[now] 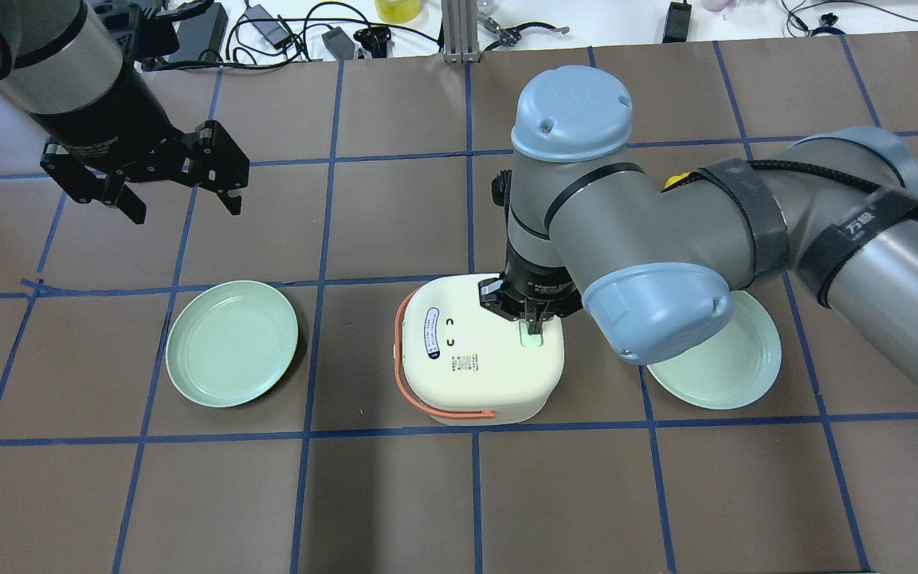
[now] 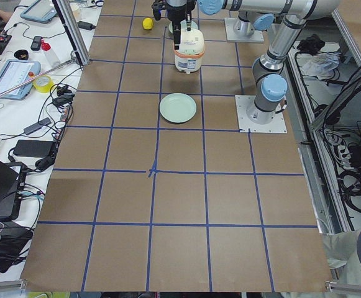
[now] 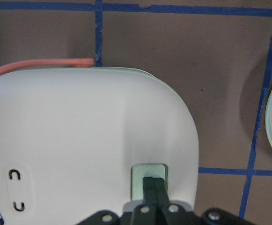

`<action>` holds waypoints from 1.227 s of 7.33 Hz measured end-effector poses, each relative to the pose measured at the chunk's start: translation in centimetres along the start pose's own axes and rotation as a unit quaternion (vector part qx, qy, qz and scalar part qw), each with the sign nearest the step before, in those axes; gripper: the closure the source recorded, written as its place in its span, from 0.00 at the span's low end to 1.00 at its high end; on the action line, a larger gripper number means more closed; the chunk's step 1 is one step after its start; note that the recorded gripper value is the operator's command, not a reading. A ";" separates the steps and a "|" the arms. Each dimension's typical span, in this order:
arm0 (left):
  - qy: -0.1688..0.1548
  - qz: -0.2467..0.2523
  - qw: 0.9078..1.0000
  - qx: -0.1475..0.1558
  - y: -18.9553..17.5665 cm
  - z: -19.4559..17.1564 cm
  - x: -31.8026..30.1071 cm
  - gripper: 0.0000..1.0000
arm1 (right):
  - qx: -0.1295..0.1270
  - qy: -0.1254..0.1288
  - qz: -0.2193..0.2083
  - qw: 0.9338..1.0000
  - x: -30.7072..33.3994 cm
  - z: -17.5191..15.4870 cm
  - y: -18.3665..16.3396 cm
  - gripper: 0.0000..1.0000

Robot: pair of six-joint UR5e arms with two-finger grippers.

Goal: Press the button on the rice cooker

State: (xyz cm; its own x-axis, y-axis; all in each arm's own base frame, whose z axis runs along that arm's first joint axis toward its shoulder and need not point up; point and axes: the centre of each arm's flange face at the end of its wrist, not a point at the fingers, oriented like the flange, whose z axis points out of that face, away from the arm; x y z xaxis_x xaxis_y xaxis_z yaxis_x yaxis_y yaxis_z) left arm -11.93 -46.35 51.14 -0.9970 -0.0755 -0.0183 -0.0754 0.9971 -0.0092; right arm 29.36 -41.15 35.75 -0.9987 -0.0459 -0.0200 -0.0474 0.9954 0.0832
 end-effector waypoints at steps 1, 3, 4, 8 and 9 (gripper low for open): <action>0.000 0.000 1.000 0.000 0.0 0.0 0.0 0.00 | 0.002 0.000 -0.001 1.000 0.0 -0.2 -0.1 0.05; 0.000 0.000 1.000 0.000 0.0 0.0 0.0 0.00 | 0.016 0.003 0.002 1.000 0.0 -1.5 -0.4 0.00; 0.000 0.000 1.000 0.000 0.0 0.0 0.0 0.00 | 0.029 0.006 0.005 1.000 0.3 -3.1 -0.8 0.00; 0.000 0.001 1.000 0.000 0.0 0.0 0.0 0.00 | 0.055 0.017 0.022 0.998 6.0 -12.2 -5.1 0.00; 0.000 0.001 1.000 0.000 0.0 0.0 0.0 0.00 | 0.063 0.016 0.015 0.998 8.3 -14.0 -6.0 0.00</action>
State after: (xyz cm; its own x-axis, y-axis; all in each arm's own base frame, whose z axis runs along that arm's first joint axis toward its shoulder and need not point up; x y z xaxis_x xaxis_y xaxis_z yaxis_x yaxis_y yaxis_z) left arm -11.93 -46.35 51.14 -0.9971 -0.0744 -0.0184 -0.0743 0.9972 -0.0092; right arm 21.12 -48.71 48.99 -0.9998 -0.0173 0.0116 -0.0177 0.9989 -0.0432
